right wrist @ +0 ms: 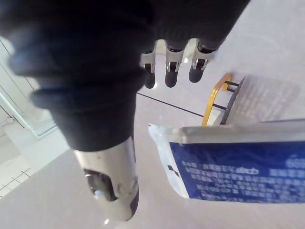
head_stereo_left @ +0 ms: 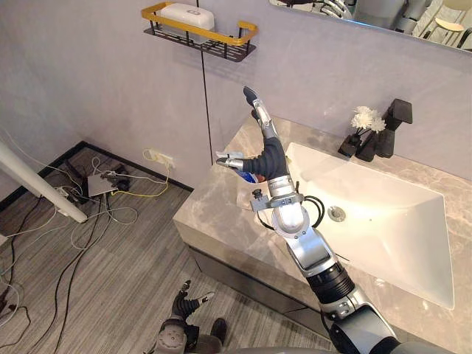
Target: Organize washtable
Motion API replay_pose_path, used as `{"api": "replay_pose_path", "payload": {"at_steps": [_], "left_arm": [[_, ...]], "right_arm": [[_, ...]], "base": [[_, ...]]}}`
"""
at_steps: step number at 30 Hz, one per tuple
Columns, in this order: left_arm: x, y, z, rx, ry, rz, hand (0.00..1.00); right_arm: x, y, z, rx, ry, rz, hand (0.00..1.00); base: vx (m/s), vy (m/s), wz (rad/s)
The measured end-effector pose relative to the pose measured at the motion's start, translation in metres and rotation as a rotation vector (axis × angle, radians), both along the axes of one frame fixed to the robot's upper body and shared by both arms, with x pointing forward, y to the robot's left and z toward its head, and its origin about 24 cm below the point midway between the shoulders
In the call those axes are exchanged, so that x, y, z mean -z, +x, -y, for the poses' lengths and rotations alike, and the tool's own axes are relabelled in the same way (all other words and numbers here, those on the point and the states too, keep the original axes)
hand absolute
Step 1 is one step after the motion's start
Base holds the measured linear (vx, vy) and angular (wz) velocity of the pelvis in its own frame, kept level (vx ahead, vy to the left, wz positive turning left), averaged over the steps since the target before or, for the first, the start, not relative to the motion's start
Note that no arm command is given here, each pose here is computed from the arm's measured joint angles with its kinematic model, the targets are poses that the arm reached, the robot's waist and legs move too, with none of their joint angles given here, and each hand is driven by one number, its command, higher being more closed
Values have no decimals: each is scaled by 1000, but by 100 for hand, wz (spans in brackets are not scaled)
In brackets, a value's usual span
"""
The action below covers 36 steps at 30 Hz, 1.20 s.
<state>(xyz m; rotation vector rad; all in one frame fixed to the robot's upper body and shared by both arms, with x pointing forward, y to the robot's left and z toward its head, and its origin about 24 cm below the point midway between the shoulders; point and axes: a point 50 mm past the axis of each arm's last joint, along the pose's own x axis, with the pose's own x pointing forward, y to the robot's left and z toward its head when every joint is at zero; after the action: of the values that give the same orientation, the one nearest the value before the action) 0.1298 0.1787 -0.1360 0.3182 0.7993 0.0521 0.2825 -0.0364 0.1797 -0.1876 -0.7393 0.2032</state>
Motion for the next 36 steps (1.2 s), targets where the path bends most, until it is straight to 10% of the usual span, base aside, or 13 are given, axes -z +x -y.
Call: {"api": "replay_pose_path", "payload": {"at_steps": [14,27,36], "left_arm": [[2,-1,-3,28,-15,-28,0],[11,-20,-6,-7,-53,-109,0],[13,-22,0,-13,-69,-121,0]], "right_arm": [[-54,-33,54,-27,-54,317,0],[-107,-134,229,814,-2,796,0],[11,-166,296,1253,275,244,0]], "base": [[-18,-13,-6],[-41,1,-18],[11,7,-13]]}}
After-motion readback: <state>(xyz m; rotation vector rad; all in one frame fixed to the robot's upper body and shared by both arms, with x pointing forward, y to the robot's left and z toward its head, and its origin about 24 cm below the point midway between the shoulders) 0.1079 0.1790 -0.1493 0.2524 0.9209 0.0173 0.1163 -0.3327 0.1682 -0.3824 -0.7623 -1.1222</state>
